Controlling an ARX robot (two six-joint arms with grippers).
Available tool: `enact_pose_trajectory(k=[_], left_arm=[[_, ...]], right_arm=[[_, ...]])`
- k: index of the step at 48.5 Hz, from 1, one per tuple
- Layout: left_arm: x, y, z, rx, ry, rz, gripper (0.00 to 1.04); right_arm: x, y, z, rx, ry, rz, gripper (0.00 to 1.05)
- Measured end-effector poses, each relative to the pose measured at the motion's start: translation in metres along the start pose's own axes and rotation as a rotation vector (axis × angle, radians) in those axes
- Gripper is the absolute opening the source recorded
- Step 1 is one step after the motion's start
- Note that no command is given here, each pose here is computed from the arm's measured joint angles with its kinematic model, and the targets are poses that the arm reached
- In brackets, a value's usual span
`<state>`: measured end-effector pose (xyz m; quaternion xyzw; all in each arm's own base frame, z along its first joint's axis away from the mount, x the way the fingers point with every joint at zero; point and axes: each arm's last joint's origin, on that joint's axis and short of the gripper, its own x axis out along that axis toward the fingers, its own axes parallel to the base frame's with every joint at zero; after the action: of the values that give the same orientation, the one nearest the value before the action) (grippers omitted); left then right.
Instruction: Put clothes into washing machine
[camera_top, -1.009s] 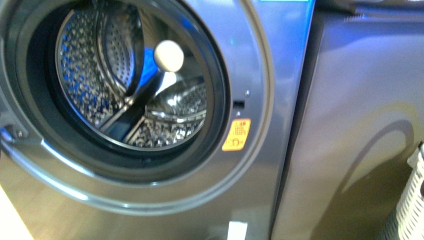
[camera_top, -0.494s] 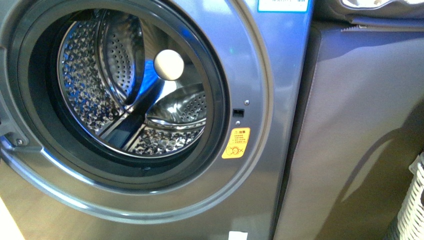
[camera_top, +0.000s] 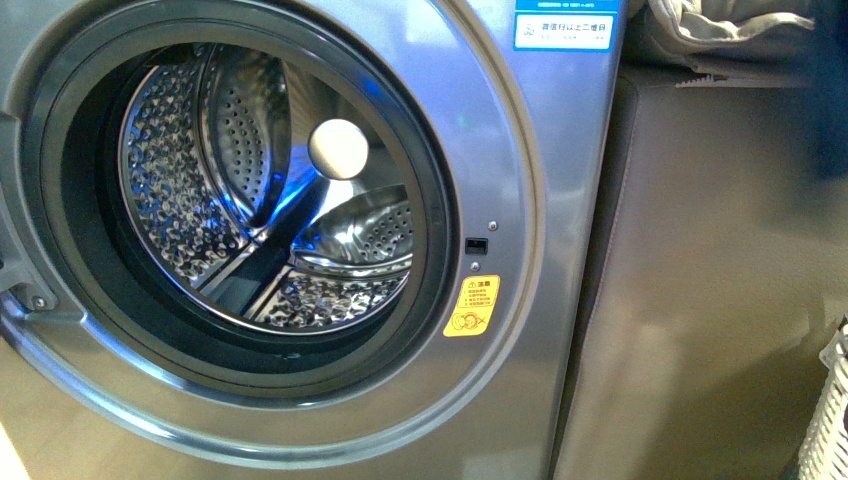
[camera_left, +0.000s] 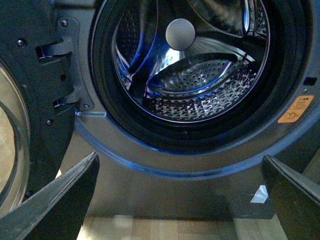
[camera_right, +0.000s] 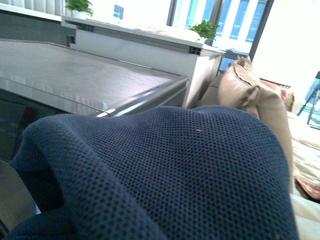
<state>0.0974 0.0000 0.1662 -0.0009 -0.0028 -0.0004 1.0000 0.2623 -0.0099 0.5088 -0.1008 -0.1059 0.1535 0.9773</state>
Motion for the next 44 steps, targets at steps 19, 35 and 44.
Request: enact_pose_trajectory(k=[19,35,44], left_arm=[[0.0,0.0,0.0,0.0,0.0,0.0,0.98],[0.0,0.0,0.0,0.0,0.0,0.0,0.98],[0.0,0.0,0.0,0.0,0.0,0.0,0.98]], right_arm=[[0.036,0.062,0.019,0.06,-0.035,0.146,0.08],[0.045,0.146,0.029,0.099,-0.048,0.332,0.08],[0.05,0.164,0.025,0.102,-0.043,0.418,0.08]])
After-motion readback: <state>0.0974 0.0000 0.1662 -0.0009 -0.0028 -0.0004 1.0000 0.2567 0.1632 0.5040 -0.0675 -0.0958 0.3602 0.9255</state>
